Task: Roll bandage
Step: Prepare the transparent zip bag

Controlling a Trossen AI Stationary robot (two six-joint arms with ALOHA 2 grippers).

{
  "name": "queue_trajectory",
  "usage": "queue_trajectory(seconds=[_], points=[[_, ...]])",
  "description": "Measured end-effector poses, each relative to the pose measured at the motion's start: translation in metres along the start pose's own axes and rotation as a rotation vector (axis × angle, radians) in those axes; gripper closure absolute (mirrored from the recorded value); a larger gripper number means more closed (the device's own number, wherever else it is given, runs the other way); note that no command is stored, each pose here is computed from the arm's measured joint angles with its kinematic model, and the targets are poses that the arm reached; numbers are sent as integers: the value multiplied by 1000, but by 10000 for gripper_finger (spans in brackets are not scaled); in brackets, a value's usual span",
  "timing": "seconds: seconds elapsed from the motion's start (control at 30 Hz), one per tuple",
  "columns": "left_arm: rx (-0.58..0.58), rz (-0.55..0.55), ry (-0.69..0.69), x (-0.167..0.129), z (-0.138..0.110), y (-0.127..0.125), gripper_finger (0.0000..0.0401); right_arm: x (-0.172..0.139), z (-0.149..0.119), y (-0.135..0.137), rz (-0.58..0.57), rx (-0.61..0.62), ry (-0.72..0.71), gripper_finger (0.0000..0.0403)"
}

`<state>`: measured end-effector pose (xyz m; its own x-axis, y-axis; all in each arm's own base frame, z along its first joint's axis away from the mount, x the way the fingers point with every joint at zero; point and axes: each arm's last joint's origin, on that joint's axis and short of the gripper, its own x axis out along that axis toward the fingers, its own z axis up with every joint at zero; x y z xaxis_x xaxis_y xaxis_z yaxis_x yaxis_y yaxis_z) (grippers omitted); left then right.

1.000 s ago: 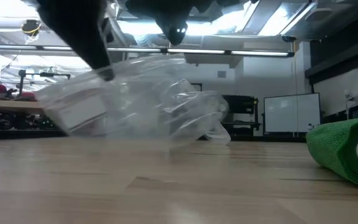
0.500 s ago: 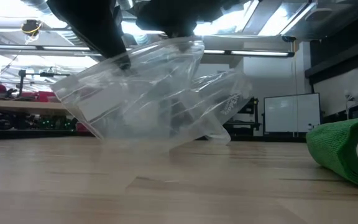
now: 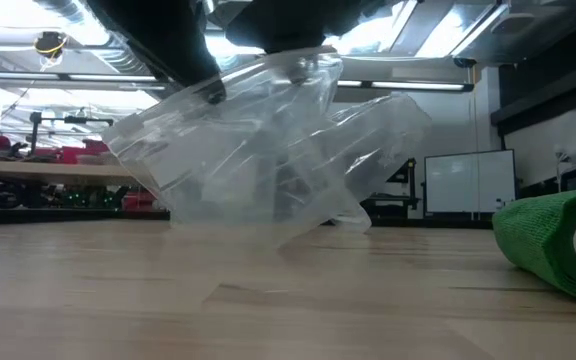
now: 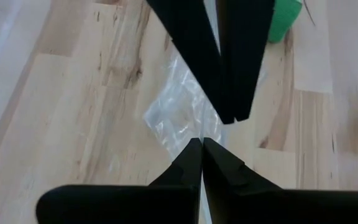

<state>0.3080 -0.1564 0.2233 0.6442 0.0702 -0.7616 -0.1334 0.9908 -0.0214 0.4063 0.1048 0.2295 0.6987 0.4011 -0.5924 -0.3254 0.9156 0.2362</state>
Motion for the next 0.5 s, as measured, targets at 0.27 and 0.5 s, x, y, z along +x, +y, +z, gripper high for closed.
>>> queue_trajectory(seconds=[0.27, 0.5], points=[[-8, 24, -49, -11, 5, 4, 401, 0, -5, 2, -1, 14, 44, 388], [-15, 25, -65, -15, 8, 6, 401, 2, -6, 7, 6, 8, 51, 384]])
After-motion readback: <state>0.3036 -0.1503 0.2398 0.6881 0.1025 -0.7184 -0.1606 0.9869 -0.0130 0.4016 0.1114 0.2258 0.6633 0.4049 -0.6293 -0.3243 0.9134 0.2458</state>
